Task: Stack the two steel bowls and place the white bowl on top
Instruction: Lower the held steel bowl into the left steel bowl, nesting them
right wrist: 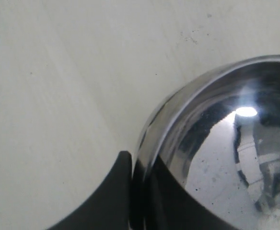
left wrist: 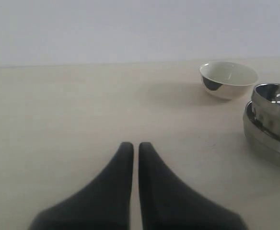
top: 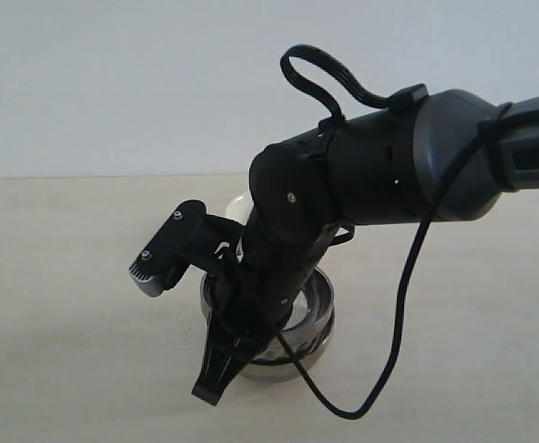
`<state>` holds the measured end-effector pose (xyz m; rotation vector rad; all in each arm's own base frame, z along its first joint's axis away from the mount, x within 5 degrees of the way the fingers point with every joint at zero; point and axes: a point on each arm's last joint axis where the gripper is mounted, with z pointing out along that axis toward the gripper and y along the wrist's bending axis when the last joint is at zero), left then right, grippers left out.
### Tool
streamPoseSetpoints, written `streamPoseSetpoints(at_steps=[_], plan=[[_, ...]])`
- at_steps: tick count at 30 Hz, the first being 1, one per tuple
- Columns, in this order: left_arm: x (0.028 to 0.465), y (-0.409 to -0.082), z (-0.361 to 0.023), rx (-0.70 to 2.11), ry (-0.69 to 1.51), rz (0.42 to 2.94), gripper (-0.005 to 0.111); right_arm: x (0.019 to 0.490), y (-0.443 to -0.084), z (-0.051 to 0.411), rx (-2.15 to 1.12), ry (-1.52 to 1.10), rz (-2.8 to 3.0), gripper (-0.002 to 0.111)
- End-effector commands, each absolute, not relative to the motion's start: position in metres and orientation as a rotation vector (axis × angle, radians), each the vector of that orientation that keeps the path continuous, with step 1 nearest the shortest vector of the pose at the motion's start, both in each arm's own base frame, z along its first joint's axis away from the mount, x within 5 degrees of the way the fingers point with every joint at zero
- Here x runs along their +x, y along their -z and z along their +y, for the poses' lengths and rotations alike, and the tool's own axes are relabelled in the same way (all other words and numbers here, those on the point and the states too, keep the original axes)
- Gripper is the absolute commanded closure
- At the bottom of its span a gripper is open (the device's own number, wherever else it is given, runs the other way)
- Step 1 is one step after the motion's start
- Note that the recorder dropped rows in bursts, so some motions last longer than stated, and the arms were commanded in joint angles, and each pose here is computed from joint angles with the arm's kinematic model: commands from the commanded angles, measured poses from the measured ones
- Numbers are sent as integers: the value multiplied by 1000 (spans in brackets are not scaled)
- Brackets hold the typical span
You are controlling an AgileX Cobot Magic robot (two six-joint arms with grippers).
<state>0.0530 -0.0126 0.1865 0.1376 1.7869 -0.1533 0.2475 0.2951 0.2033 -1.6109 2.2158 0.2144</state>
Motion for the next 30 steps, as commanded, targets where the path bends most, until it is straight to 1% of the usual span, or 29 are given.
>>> streamPoseSetpoints(at_steps=[1, 4, 5, 8, 10, 12, 21, 24, 27, 30], plan=[[53, -186, -12, 130, 155, 1787, 103, 247, -205, 292, -1607, -208, 2225, 108], [53, -186, -12, 130, 155, 1787, 103, 247, -204, 292, -1607, -204, 2230, 107], [53, -186, -12, 130, 155, 1787, 103, 247, -204, 292, -1604, -205, 2232, 106], [53, -186, -12, 130, 155, 1787, 103, 247, -204, 292, -1600, -206, 2236, 93], [53, -186, -12, 130, 155, 1787, 103, 247, -204, 292, -1600, -206, 2236, 81], [53, -186, -12, 130, 155, 1787, 103, 247, -204, 292, -1600, -206, 2236, 74], [53, -186, -12, 130, 155, 1787, 103, 246, -209, 290, -1605, -195, 2226, 73], [53, -186, -12, 130, 155, 1787, 103, 245, -222, 287, -1591, -198, 2198, 73], [53, -186, -12, 130, 155, 1787, 103, 238, -243, 280, -1563, -208, 2192, 73], [53, -186, -12, 130, 155, 1787, 103, 234, -247, 276, -1582, -201, 2216, 73]])
